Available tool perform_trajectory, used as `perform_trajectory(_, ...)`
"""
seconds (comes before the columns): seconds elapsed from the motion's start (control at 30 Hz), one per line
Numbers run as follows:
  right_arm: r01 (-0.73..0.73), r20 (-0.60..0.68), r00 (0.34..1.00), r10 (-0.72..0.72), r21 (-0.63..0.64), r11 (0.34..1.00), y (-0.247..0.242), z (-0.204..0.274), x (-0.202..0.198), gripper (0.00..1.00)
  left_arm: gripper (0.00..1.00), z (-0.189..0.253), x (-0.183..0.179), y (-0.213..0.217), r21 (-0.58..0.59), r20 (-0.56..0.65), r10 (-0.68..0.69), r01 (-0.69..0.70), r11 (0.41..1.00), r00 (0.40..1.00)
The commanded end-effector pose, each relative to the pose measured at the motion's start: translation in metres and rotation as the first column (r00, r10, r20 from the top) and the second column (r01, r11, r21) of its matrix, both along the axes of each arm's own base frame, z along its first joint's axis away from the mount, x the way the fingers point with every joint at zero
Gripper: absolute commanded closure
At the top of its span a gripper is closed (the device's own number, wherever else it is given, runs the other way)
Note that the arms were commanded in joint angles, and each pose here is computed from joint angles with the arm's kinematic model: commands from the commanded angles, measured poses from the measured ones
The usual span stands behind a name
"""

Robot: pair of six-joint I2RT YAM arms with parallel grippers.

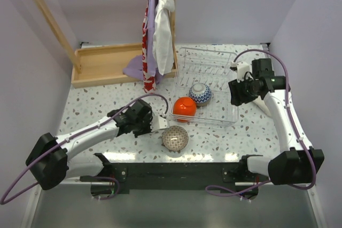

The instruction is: Load the bowls into the dish rack

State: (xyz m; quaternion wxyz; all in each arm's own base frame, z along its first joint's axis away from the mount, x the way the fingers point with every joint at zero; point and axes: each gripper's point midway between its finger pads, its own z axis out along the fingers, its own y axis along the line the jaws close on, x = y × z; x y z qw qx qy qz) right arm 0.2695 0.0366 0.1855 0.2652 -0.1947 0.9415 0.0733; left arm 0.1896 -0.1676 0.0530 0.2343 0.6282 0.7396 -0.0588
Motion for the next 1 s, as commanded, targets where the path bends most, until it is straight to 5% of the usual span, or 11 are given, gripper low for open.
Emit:
perform_trajectory(0.0, 0.018, 0.052, 0.998, -0.019, 0.019, 1.0, 0.001, 0.012, 0.001, 0.49, 1.0, 0.044, 0.007, -0.026, -0.13, 0.001, -0.011, 0.011, 0.991, 1.0)
perform_trajectory(0.23, 0.056, 0.069, 0.996, -0.057, 0.029, 0.998, -0.002, 0.027, 0.004, 0.51, 1.0, 0.165, -0.005, -0.104, -0.368, 0.06, -0.23, 0.236, 0.899, 0.971)
perform_trajectory(0.43, 0.214, -0.04, 0.977, -0.211, 0.202, 0.956, -0.017, 0.039, 0.008, 0.52, 1.0, 0.219, -0.015, -0.176, -0.459, 0.167, -0.411, 0.439, 0.772, 0.896)
perform_trajectory(0.53, 0.291, -0.103, 0.957, -0.273, 0.282, 0.914, -0.031, 0.042, 0.013, 0.63, 1.0, 0.229, -0.007, -0.212, -0.513, 0.19, -0.466, 0.492, 0.703, 0.864)
perform_trajectory(0.6, 0.318, -0.107, 0.948, -0.299, 0.287, 0.904, -0.042, 0.046, 0.017, 0.83, 1.0, 0.235, -0.008, -0.239, -0.583, 0.166, -0.516, 0.506, 0.635, 0.84)
perform_trajectory(0.7, 0.308, -0.082, 0.951, -0.297, 0.271, 0.912, -0.048, 0.052, 0.019, 1.0, 1.0, 0.235, -0.009, -0.266, -0.69, 0.095, -0.565, 0.463, 0.556, 0.82)
perform_trajectory(0.97, 0.195, -0.006, 0.98, -0.199, 0.224, 0.955, -0.046, 0.058, 0.002, 1.0, 1.0, 0.232, 0.008, -0.298, -0.877, -0.171, -0.633, 0.176, 0.447, 0.755)
